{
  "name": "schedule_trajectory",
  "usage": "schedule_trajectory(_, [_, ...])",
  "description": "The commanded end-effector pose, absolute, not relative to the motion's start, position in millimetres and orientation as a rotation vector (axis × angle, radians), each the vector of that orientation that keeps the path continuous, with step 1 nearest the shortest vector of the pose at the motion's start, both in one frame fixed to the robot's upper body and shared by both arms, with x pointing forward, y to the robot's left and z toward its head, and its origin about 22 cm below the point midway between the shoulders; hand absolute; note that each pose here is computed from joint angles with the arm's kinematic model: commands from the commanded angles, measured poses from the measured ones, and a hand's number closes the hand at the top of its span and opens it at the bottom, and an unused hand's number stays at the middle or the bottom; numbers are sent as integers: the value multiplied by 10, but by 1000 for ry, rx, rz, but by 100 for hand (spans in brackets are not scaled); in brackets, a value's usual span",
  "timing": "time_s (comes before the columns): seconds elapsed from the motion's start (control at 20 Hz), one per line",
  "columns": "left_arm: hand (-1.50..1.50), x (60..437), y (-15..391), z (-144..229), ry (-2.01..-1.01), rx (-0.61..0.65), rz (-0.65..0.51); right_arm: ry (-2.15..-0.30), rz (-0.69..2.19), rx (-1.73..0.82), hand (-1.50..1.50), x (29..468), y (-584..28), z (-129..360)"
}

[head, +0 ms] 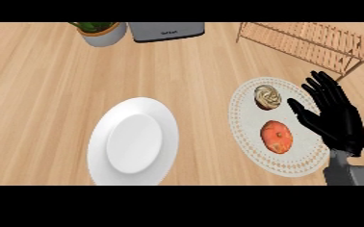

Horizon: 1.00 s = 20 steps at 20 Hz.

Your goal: Pick the squash from the placemat and place it in the tiered shelf

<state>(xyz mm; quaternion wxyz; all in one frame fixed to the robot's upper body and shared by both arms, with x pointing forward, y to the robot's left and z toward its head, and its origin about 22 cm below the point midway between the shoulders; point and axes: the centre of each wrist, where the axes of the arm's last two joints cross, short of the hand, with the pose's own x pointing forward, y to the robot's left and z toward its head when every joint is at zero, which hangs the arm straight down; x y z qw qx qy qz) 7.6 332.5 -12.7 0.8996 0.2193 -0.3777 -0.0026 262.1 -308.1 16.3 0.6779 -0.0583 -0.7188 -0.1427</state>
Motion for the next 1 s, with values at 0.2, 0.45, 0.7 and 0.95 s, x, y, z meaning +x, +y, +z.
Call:
schedule_trajectory(0.2, [0,823,3111,349,-1318,366,-71,-1509,-410,-712,-150,2281,-3778,-58])
schedule_trajectory(0.45, [0,829,3150,367,-1312,382,-93,-1614,-465,-657,-150,2328,-3621,-21])
schedule_trajectory(0.7, [0,872,3180,405,-1338,399,-123,-1586,-211,-573,-150,2239,-3557,-96])
schedule_trajectory(0.95, [0,903,3212,371,-1336,392,-147,-1545,-49,-594,-150,2216,-3616,-24])
